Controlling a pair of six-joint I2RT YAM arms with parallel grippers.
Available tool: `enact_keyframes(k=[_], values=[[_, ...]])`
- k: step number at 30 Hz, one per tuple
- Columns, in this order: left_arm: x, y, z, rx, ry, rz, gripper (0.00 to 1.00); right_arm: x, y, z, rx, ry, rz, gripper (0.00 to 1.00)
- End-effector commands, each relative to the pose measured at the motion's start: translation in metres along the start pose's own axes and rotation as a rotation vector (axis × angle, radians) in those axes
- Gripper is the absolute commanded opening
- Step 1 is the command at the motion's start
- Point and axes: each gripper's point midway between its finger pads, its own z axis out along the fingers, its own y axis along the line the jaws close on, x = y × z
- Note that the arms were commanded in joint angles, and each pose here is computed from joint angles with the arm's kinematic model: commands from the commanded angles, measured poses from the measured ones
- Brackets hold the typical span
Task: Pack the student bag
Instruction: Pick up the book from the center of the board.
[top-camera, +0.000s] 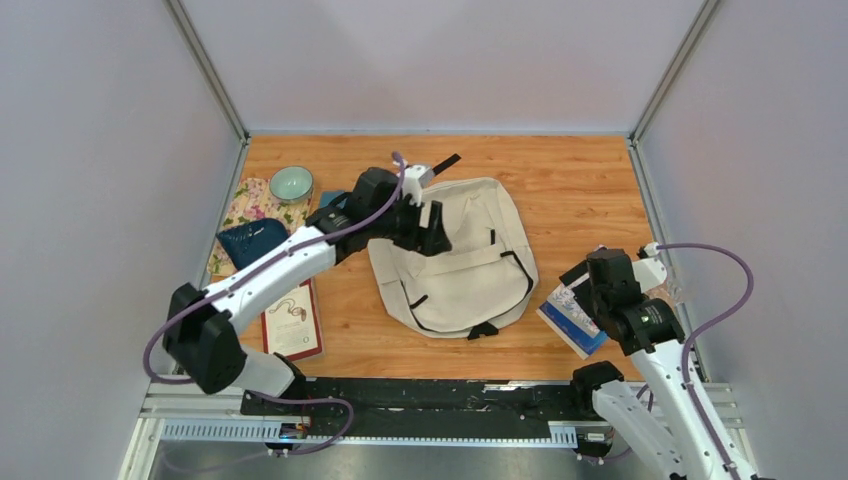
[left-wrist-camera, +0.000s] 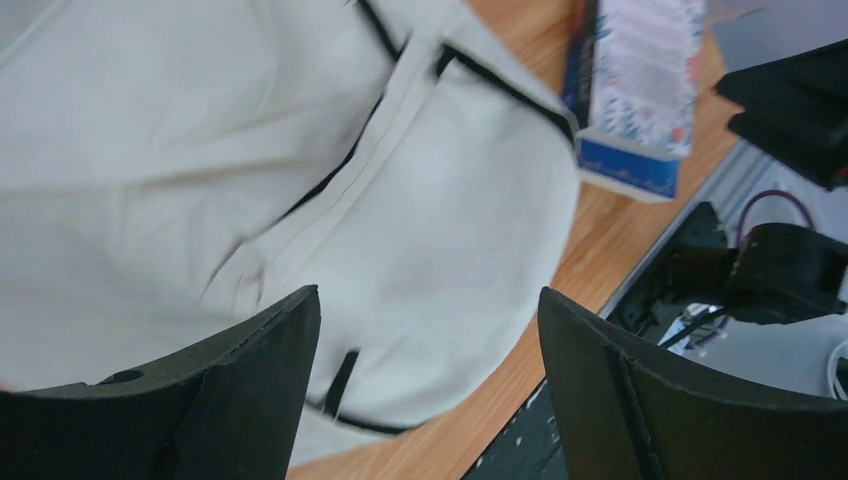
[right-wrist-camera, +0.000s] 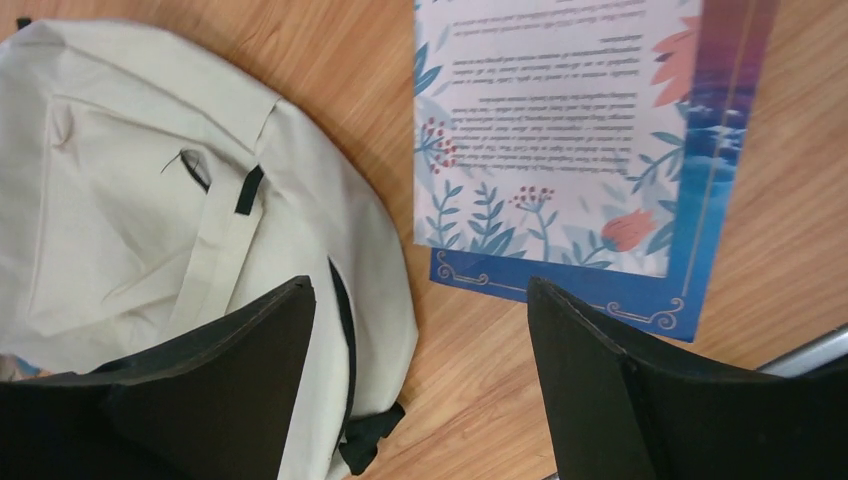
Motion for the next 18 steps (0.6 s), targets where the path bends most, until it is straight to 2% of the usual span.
enact_keyframes(k=[1, 2, 4, 6, 7, 9, 10, 11, 13, 18], values=[[-0.040, -0.061, 0.040, 0.216, -0.017, 0.117, 0.87, -0.012, -0.014, -0.004, 0.027, 0.008, -0.013, 0.81], [-0.058, -0.074, 0.042, 0.247, -0.045, 0.137, 0.87, -0.019, -0.020, -0.003, 0.047, -0.013, 0.021, 0.81], [-0.056, -0.088, 0.069, 0.313, -0.004, 0.144, 0.87, -0.019, -0.029, 0.001, 0.079, -0.010, 0.051, 0.81], [-0.071, -0.107, 0.080, 0.376, -0.023, 0.167, 0.87, -0.024, -0.041, 0.005, 0.128, -0.014, 0.097, 0.81], [-0.061, -0.112, 0.101, 0.407, 0.020, 0.169, 0.87, -0.025, -0.047, 0.007, 0.153, -0.016, 0.122, 0.81], [-0.076, -0.130, 0.111, 0.465, 0.003, 0.207, 0.87, -0.028, -0.056, 0.012, 0.185, -0.016, 0.171, 0.81], [-0.062, -0.129, 0.133, 0.482, 0.057, 0.198, 0.87, -0.027, -0.058, 0.015, 0.192, -0.009, 0.186, 0.81], [-0.072, -0.139, 0.136, 0.507, 0.039, 0.217, 0.87, -0.027, -0.066, 0.019, 0.215, -0.004, 0.214, 0.81], [-0.060, -0.134, 0.163, 0.523, 0.079, 0.202, 0.87, -0.024, -0.066, 0.026, 0.197, 0.020, 0.231, 0.81], [-0.048, -0.135, 0.198, 0.567, 0.103, 0.200, 0.87, -0.025, -0.073, 0.041, 0.168, 0.046, 0.273, 0.81]])
